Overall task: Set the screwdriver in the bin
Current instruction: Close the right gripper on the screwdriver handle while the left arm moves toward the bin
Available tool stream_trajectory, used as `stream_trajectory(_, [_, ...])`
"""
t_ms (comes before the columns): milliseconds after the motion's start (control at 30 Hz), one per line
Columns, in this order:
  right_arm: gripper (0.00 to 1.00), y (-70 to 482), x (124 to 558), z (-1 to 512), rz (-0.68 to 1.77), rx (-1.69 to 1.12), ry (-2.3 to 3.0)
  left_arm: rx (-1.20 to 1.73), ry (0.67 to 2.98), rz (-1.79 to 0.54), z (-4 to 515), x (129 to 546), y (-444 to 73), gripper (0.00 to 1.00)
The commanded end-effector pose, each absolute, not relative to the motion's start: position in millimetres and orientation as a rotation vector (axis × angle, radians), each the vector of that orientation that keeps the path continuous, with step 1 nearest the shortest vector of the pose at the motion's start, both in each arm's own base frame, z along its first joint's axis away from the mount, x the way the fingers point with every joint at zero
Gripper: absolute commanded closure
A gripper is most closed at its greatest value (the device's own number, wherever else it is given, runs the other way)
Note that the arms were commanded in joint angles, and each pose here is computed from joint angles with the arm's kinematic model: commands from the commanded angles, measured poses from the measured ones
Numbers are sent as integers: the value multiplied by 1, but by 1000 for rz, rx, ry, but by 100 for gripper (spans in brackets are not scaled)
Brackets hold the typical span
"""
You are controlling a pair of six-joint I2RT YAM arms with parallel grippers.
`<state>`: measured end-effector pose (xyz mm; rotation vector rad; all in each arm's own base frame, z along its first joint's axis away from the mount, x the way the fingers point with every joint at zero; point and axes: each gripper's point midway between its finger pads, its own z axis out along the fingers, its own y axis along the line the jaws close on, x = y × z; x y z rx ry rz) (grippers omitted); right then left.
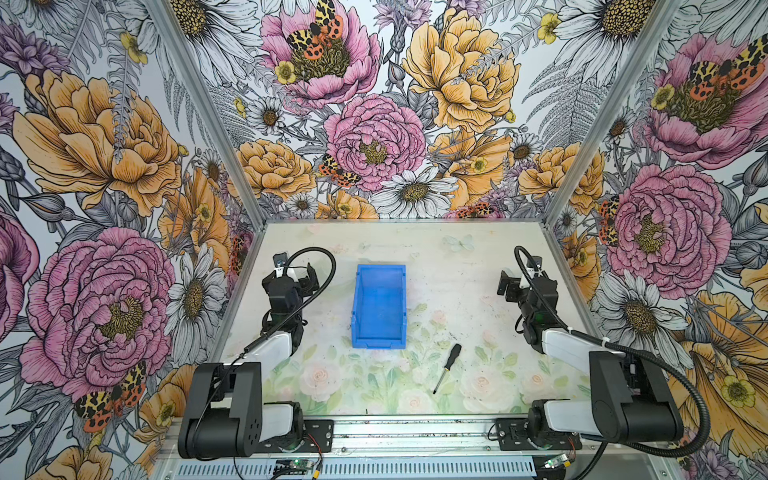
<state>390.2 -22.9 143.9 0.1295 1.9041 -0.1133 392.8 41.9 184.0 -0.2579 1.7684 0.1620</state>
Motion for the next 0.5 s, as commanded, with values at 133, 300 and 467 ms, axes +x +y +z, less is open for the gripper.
stream_trajectory(133, [1, -32, 362, 153, -112, 388, 2068, -382, 1909, 220, 188, 369, 55, 1])
stream_trajectory(300, [1, -29, 343, 157, -77, 525, 2155, -328, 1928, 137, 200, 370, 34, 1])
stream_trajectory(467, [0, -8, 323, 162, 33, 636, 2180, -303, 1917, 32, 211, 367, 12, 1])
